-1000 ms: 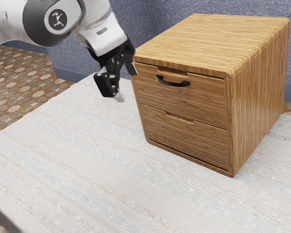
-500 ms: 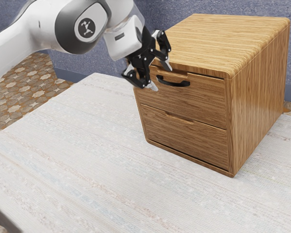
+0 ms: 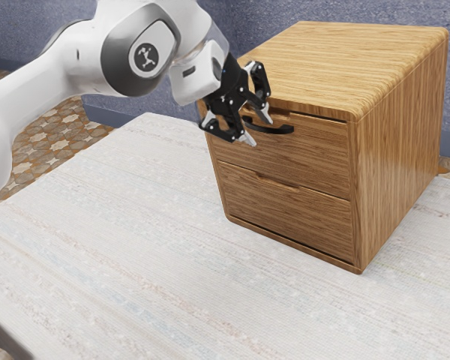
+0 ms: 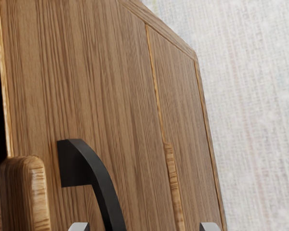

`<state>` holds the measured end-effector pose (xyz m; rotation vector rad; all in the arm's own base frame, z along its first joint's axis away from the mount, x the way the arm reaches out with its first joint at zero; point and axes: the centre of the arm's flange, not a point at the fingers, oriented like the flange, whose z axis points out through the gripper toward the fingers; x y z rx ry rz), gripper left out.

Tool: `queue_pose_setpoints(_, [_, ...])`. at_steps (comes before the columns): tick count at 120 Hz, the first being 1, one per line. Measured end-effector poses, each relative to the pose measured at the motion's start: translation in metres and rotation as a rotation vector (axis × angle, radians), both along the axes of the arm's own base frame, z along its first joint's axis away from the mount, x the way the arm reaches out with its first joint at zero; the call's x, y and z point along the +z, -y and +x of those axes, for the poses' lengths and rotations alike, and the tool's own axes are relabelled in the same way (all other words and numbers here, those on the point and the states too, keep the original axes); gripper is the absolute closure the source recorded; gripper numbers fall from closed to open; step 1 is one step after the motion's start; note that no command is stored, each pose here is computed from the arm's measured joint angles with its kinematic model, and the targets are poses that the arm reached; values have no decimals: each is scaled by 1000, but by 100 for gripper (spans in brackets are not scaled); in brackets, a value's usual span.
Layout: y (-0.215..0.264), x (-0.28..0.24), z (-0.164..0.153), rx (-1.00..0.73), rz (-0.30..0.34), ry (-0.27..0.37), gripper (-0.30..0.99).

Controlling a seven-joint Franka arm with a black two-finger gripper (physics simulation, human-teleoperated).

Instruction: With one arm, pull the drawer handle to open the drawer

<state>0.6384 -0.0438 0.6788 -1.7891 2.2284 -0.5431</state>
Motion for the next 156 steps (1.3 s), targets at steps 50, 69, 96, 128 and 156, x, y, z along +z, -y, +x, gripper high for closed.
queue_pose_setpoints(50, [-11,-8,-6,5,15,-7,74])
queue_pose_setpoints(69, [-24,-1,-25,43,19,-8,78])
queue_pose_setpoints(96, [-24,-4,-34,56,14,-18,79])
queue_pose_setpoints(128, [-13,-8,-31,50,6,-22,77])
queue_pose_setpoints(156, [0,-3,-38,37,6,-19,77])
